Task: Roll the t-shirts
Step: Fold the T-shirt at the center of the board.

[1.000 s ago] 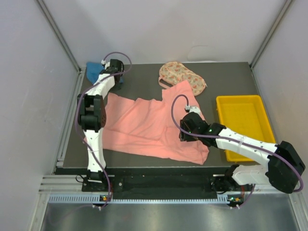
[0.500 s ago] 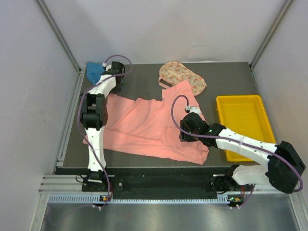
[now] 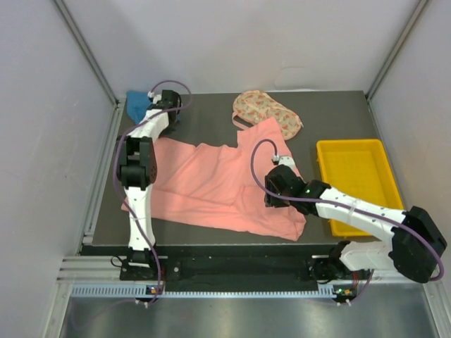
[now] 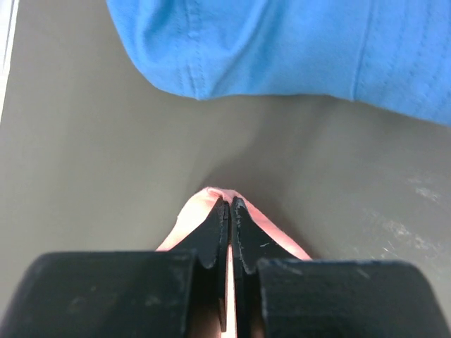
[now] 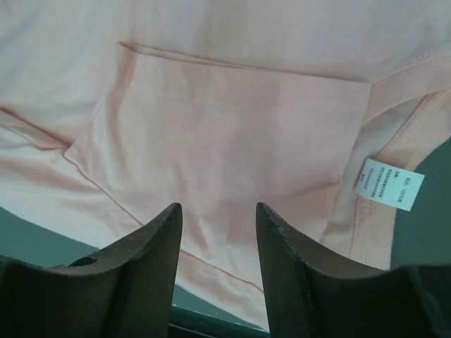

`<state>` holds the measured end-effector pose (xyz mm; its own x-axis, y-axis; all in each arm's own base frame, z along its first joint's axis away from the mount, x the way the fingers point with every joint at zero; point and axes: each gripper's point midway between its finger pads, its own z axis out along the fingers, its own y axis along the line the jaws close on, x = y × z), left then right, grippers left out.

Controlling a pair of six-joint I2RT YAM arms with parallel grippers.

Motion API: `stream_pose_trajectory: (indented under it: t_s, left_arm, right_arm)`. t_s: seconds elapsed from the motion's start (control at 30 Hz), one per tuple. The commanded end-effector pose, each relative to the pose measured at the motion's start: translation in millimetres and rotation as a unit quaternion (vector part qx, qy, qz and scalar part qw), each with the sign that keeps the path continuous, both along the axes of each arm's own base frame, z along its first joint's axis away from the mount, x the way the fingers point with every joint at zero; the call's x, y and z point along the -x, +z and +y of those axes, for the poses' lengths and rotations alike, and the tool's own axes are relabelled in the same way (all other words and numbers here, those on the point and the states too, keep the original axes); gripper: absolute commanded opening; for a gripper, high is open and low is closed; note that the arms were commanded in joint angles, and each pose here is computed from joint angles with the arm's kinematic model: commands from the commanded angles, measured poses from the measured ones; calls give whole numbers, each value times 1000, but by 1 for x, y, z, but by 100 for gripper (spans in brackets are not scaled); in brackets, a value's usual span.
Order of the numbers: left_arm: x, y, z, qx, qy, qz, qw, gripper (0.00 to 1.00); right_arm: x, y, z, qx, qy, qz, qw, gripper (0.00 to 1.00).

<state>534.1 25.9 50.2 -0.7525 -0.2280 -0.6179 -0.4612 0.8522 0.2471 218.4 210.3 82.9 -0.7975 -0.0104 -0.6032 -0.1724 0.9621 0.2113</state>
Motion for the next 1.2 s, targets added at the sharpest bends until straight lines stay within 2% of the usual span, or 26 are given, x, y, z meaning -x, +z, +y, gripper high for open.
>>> stream_pose_trajectory:
  t_s: [0.0, 0.3, 0.5, 0.67, 0.77, 0.87, 0.93, 0.97, 1.03, 1.17]
  left_arm:
    - [-24, 49, 13, -5, 10, -73, 997, 3]
    - [-24, 35, 28, 24, 24, -72, 997, 4]
    - [-21, 30, 37, 29, 30, -74, 996, 11]
    - [-24, 29, 28, 59, 20, -88, 994, 11]
    - [-26, 34, 26, 64, 19, -95, 993, 15]
    - [-27, 41, 40, 69, 31, -107, 991, 24]
    - [-29, 48, 40, 74, 29, -116, 990, 36]
    - [-29, 50, 40, 75, 30, -118, 990, 37]
    - [-31, 57, 41, 80, 31, -126, 988, 43]
    - [-34, 65, 43, 101, 33, -140, 985, 47]
  right_arm:
    - [-26, 19, -10, 14, -47, -33, 998, 47]
    - [-93, 43, -26, -28, -144, -55, 988, 49]
    - [-155, 58, -40, -53, -201, -84, 975, 51]
    - [-212, 61, -47, -95, -223, -102, 965, 51]
    - [-244, 61, -52, -96, -224, -106, 964, 53]
    - [-269, 57, -50, -89, -211, -115, 967, 53]
    - [-286, 67, -52, -96, -210, -128, 964, 52]
    - [-291, 55, -53, -88, -210, -118, 966, 53]
    - [-307, 63, -56, -87, -211, -128, 965, 52]
    - [-330, 65, -55, -61, -196, -146, 968, 52]
